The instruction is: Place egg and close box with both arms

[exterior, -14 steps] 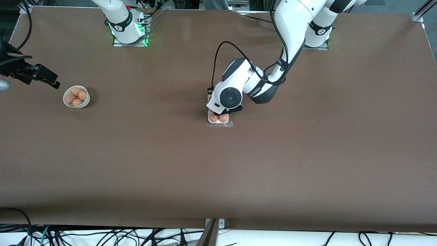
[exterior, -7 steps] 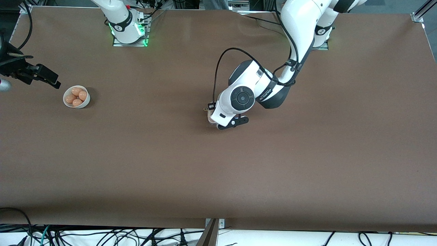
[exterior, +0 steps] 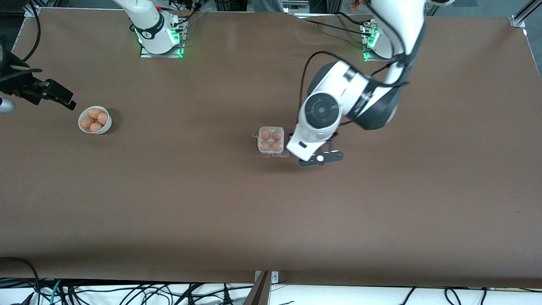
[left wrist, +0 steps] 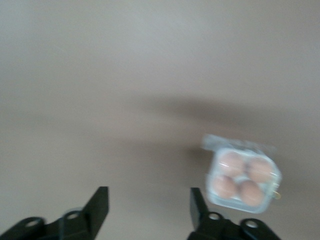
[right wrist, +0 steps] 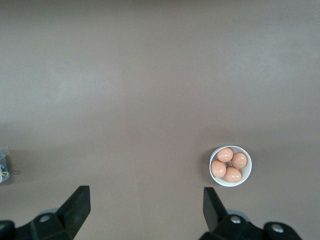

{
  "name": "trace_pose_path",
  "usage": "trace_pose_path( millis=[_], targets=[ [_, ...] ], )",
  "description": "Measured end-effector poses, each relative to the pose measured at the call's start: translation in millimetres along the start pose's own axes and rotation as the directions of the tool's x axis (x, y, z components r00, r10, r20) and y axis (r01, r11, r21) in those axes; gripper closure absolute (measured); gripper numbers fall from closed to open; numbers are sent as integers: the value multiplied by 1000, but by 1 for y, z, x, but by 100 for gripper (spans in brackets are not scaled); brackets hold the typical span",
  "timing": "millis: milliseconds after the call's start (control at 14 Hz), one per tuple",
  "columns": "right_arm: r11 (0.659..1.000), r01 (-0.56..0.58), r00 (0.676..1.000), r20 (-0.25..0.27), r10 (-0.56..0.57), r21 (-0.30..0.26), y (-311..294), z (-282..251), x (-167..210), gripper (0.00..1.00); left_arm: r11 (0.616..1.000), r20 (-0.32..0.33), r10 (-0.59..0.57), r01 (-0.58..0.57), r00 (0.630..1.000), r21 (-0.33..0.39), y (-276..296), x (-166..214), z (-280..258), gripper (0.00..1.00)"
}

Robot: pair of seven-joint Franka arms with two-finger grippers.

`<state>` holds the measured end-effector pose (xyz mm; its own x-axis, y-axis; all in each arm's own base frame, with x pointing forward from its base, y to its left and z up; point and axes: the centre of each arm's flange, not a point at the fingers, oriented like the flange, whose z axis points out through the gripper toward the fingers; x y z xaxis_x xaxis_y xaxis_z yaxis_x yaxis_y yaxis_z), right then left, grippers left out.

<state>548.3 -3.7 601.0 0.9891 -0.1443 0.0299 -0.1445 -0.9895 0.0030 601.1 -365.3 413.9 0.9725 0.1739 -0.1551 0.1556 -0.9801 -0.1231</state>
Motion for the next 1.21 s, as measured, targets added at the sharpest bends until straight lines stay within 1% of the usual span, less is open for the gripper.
trace_pose_path(
  millis=[71, 143, 214, 429, 571, 857, 1000, 1214],
  targets=[
    [1000, 0, 1000, 0, 0, 0, 0, 0, 0, 0, 1000, -22, 10, -9, 1000, 25, -28, 9, -19, 8],
    [1000, 0, 1000, 0, 0, 0, 0, 0, 0, 0, 999, -32, 17, -16, 999, 37, -57, 20, -35, 1],
    [1000, 0, 1000, 0, 0, 0, 0, 0, 0, 0, 999, -36, 30, -29, 999, 40, -90, 34, -47, 0],
    [1000, 1, 1000, 0, -1, 0, -1, 0, 0, 0, 997, -28, 71, -70, 997, 18, -196, 71, -75, 0],
    [1000, 1, 1000, 0, -1, 0, -1, 0, 0, 0, 998, -34, 58, -58, 998, 3, -246, 80, -89, 0],
    [1000, 1, 1000, 0, -1, 0, -1, 0, 0, 0, 999, -42, 42, -43, 998, -12, -292, 86, -100, 0],
    [1000, 1, 1000, 0, -1, 0, -1, 0, 0, 0, 998, -46, 62, -63, 997, -18, -321, 92, -103, 0],
    [1000, 1, 1000, 0, -1, 0, -1, 0, 0, 0, 993, -88, 115, -118, 989, -27, -372, 82, -130, 0]
  ],
)
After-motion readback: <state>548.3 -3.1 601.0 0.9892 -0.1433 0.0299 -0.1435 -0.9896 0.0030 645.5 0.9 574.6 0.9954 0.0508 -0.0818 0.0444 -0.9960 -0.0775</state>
